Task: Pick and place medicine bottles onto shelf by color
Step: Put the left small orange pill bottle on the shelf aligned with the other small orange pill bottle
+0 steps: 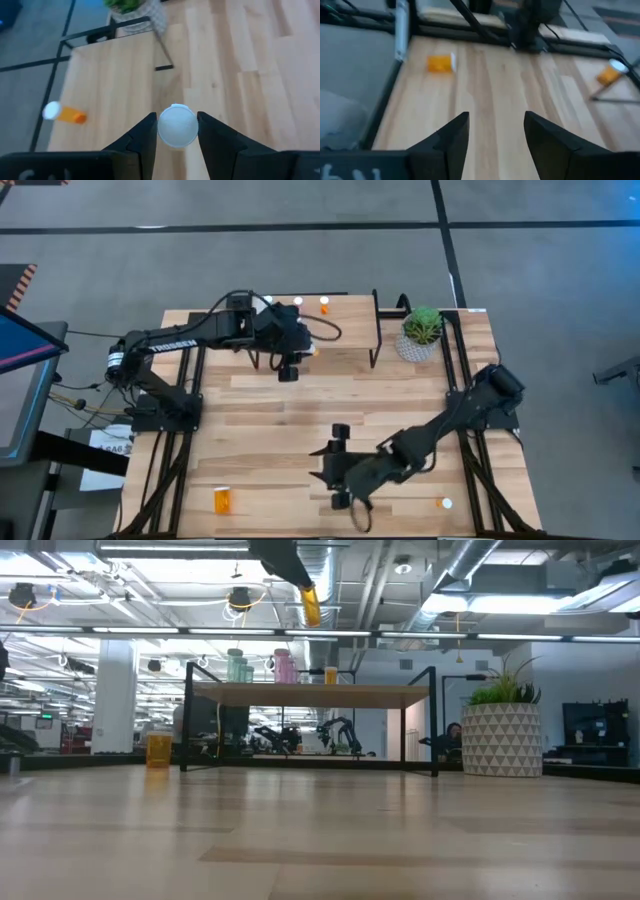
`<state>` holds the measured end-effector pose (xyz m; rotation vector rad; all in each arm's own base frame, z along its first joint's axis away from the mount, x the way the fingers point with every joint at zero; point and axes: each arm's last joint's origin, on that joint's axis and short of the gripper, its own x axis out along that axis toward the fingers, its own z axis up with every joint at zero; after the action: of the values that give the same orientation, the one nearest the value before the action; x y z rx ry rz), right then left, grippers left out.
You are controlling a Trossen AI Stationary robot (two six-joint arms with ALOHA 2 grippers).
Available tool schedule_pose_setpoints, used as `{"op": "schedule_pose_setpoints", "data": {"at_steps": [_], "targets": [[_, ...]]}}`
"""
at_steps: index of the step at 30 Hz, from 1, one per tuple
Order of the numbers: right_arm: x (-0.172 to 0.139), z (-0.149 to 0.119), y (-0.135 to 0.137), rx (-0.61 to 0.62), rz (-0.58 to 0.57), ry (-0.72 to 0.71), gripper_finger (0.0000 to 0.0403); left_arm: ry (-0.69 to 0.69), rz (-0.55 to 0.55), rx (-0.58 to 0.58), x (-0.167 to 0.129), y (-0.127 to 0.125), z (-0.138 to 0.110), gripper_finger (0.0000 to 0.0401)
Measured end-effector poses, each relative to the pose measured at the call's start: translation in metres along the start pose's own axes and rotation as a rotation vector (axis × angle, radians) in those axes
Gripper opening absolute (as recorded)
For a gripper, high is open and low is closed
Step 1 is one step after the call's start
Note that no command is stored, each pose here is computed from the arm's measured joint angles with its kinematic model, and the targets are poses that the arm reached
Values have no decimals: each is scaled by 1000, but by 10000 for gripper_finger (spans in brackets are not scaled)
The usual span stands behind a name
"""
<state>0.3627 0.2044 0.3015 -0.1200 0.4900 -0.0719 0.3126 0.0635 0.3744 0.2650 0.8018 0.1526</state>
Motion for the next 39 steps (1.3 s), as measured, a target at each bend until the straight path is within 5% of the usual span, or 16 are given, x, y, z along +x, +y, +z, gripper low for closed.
{"op": "schedule_pose_setpoints", "data": {"at_steps": [6, 14, 28, 39], "targets": [[-8, -46, -46, 35, 156, -140, 189, -3, 10, -50, 2, 25, -8, 119], [-29, -103, -94, 177, 163, -387, 172, 25, 3, -62, 24, 43, -10, 119], [-30, -108, -99, 216, 172, -466, 168, 106, 1, 6, 55, 69, 22, 119], [-30, -108, -102, 172, 139, -451, 166, 193, -11, -1, 82, 84, 8, 119]]}}
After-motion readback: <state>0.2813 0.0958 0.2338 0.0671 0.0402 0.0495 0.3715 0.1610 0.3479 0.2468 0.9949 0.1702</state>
